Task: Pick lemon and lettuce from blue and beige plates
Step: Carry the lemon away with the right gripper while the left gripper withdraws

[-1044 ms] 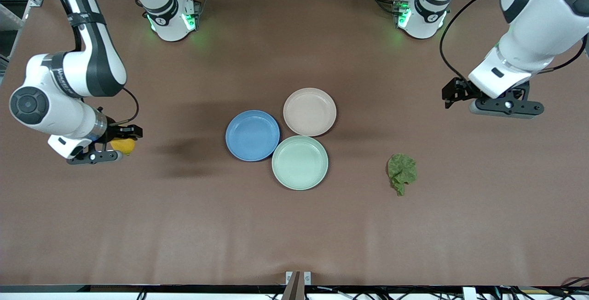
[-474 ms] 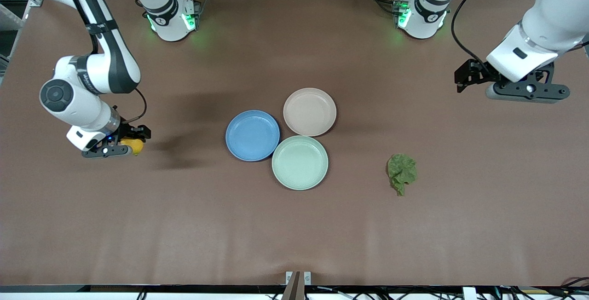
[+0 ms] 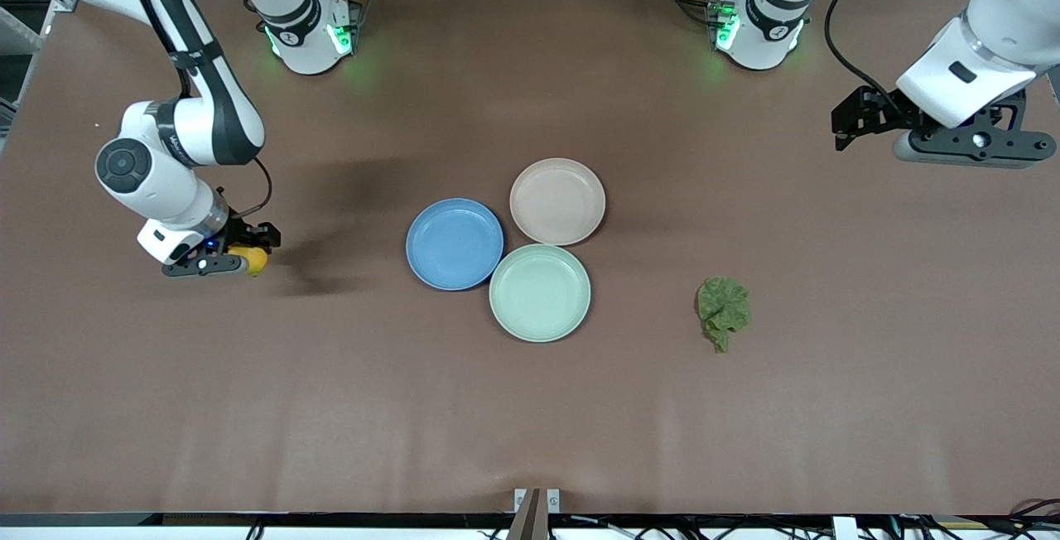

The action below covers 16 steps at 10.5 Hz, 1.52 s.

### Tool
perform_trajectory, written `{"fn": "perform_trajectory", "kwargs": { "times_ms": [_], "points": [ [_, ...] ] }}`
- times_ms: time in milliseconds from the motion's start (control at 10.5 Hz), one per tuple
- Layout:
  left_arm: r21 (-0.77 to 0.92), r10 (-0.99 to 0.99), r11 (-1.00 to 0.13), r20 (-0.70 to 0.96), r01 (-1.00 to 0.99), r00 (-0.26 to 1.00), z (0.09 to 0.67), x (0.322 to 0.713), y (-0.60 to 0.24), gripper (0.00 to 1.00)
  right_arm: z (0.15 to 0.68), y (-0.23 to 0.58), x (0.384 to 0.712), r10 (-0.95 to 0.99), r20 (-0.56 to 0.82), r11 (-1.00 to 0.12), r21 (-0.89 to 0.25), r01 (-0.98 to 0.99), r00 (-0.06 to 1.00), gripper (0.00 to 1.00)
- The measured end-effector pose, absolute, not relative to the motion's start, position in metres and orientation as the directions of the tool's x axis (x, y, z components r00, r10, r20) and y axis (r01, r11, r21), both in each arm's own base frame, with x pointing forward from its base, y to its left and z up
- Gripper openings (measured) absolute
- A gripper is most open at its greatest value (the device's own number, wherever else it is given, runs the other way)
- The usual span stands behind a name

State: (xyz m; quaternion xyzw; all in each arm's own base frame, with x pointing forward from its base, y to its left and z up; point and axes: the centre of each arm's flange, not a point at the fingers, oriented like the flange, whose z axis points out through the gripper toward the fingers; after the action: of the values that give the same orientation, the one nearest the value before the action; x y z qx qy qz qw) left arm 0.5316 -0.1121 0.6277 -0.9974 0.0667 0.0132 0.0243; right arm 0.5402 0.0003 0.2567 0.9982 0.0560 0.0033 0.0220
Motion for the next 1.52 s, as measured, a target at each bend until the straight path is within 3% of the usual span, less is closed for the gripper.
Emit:
{"fn": "perform_trajectory", "kwargs": {
  "times_ms": [854, 1328, 1518],
  "points": [
    [-0.006, -0.121, -0.993, -0.020, -0.121, 0.992, 0.634, 0.536, -0.109, 1.00, 0.188, -0.006, 0.540, 0.101, 0.027, -0.995, 0.020, 0.101, 0.994, 0.60],
    [-0.003, -0.116, -0.993, 0.016, -0.116, 0.993, 0.641, 0.539, -0.107, 1.00, 0.177, -0.026, 0.539, 0.096, 0.033, -0.995, 0.017, 0.096, 0.995, 0.60],
    [-0.003, -0.117, -0.993, 0.016, -0.117, 0.993, 0.642, 0.539, -0.108, 1.00, 0.170, -0.025, 0.538, 0.098, 0.031, -0.995, 0.014, 0.098, 0.995, 0.65]
  ]
}}
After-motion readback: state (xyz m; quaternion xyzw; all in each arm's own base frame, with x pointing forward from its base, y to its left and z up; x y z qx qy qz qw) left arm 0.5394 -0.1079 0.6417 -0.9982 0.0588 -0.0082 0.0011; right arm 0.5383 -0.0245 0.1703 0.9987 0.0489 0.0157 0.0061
